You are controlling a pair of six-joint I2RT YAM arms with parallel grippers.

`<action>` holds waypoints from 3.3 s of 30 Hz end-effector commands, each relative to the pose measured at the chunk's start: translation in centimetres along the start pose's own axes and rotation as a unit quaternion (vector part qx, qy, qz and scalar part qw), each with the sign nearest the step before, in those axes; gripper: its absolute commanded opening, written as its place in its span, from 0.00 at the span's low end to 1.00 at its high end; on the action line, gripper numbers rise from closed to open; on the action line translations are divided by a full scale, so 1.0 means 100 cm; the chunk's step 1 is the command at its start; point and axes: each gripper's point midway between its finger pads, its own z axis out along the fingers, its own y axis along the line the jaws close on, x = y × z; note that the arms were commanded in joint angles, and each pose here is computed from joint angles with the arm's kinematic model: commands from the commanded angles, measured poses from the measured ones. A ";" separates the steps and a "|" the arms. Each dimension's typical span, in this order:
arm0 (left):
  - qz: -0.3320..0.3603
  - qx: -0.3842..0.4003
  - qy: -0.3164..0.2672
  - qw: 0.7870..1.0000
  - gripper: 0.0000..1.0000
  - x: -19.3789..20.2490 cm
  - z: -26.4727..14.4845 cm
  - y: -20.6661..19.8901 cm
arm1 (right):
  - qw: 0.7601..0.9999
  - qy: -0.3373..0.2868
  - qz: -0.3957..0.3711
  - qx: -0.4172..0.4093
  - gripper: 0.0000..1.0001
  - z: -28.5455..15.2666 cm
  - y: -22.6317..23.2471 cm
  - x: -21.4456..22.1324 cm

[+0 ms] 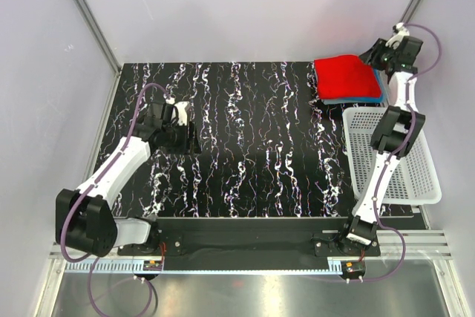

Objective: Fold and stack the t-shirts
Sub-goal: Neatly place the folded tshirt to the corner, then reset both grippers

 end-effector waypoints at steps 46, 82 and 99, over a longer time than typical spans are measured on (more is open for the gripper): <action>0.034 0.030 -0.094 0.995 0.61 -0.028 -0.035 -0.020 | 0.983 0.136 0.123 -0.015 0.13 -0.099 0.101 0.016; 0.045 0.230 -0.333 0.913 0.99 -0.053 -0.196 -0.119 | 0.993 0.034 0.104 -0.048 1.00 -0.417 0.289 0.102; 0.070 0.197 -0.348 0.914 0.99 -0.045 -0.203 -0.109 | 0.991 0.030 0.122 -0.047 0.99 -0.413 0.286 0.109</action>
